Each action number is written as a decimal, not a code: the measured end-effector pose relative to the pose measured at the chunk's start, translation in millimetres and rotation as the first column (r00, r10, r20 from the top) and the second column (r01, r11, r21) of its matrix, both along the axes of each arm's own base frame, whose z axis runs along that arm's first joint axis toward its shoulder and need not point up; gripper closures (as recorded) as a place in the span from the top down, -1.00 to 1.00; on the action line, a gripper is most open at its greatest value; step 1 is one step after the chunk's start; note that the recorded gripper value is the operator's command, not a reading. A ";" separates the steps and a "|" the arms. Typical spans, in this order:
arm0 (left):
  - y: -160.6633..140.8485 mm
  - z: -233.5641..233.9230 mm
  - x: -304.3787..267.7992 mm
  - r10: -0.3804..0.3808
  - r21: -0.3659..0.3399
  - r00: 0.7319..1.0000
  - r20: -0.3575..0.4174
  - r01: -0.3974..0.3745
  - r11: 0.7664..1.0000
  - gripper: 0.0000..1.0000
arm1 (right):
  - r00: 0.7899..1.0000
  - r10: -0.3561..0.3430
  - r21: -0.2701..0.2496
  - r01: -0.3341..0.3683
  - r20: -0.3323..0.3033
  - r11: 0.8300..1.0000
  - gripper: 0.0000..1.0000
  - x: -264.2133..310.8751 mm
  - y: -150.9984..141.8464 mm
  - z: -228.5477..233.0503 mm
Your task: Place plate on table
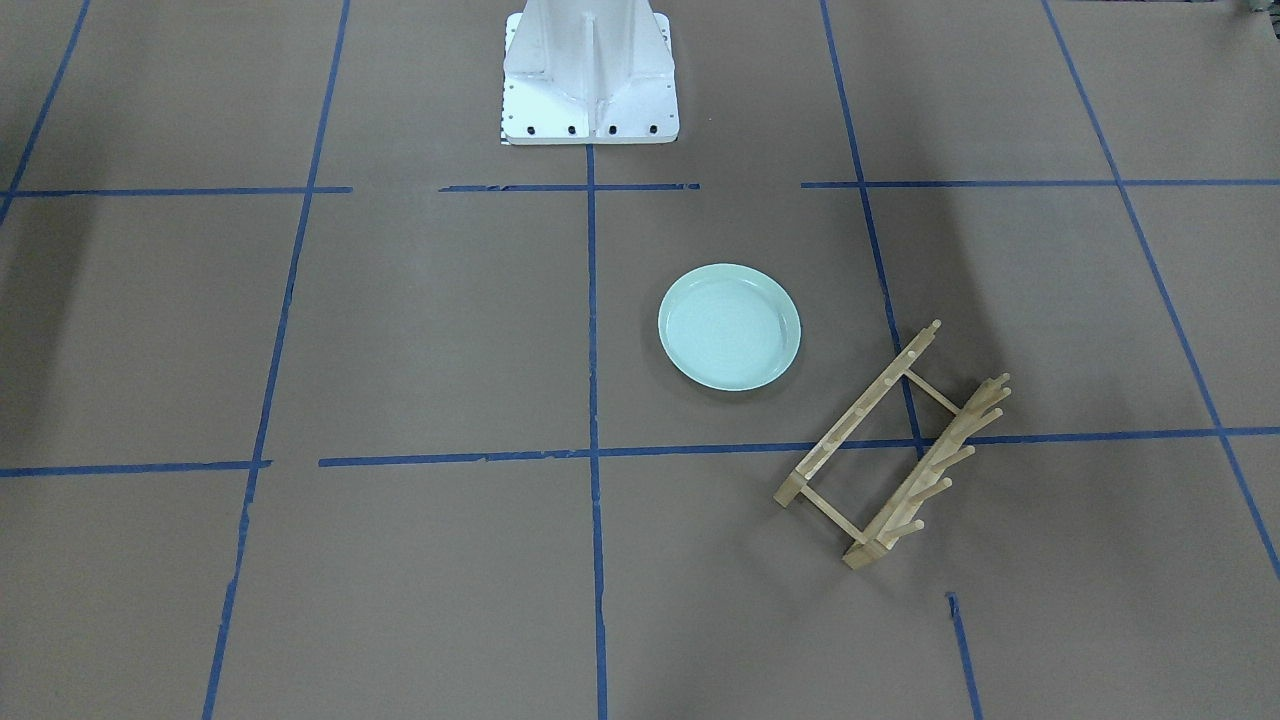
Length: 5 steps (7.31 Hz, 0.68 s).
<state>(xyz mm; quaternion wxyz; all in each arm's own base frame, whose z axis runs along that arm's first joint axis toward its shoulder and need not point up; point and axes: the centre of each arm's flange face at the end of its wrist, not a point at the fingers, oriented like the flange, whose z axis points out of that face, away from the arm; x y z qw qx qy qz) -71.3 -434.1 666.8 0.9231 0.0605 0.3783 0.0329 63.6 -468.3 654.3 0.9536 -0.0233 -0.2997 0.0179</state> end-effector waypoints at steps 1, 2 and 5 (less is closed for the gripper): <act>0.5 -10.9 0.0 -0.009 -0.042 1.000 0.000 0.009 0.999 1.00 | 1.000 0.000 0.000 0.000 0.000 1.000 1.00 0.0 0.0 0.0; 2.6 -15.2 -0.4 -0.023 -0.078 1.000 0.001 0.023 0.997 1.00 | 1.000 0.000 0.000 0.000 0.000 1.000 1.00 -0.2 0.0 0.0; 5.5 -15.6 -0.5 -0.034 -0.109 0.999 0.003 0.034 0.993 1.00 | 1.000 0.000 0.000 0.000 0.000 1.000 1.00 0.0 0.0 0.0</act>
